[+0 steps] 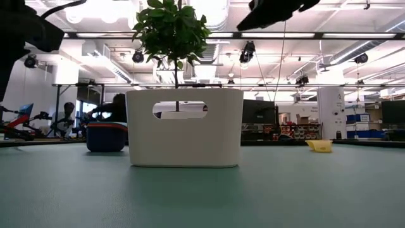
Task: Nest measuring cups in basket
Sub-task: Stack the green measuring cup on top of the light blue measuring cup
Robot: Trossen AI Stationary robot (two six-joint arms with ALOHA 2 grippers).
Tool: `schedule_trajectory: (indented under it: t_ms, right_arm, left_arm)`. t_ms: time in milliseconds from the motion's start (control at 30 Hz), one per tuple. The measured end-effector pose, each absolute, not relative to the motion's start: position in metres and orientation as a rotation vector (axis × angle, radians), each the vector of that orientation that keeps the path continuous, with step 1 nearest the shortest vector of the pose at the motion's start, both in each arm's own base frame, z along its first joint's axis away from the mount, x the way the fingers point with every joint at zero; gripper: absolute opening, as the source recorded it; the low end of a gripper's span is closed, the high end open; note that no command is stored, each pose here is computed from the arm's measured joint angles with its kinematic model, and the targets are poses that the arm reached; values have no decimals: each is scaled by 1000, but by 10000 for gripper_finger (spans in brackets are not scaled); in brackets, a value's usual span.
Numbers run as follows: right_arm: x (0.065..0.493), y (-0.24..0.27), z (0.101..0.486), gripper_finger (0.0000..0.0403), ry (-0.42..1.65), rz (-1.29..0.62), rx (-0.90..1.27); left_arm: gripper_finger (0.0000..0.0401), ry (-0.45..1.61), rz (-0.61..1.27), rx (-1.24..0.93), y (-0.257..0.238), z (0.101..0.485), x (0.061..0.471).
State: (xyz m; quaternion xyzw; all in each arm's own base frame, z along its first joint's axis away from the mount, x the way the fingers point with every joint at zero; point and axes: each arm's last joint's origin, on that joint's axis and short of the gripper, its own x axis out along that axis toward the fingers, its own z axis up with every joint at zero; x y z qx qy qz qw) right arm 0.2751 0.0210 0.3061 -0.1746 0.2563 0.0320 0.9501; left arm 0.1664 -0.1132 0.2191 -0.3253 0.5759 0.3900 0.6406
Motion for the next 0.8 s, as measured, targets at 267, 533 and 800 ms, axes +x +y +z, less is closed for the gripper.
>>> schedule_trajectory:
  t_ms: [267, 533, 800]
  right_arm:
    - [247, 19, 307, 9, 469, 57, -353]
    - [242, 18, 312, 9, 439, 52, -352]
    - [244, 18, 310, 9, 445, 57, -370]
  left_arm:
    - [167, 1349, 978, -675, -116, 205, 171]
    - [158, 1357, 1034, -657, -111, 187, 164]
    - [126, 1363, 1138, -646, -102, 166, 149]
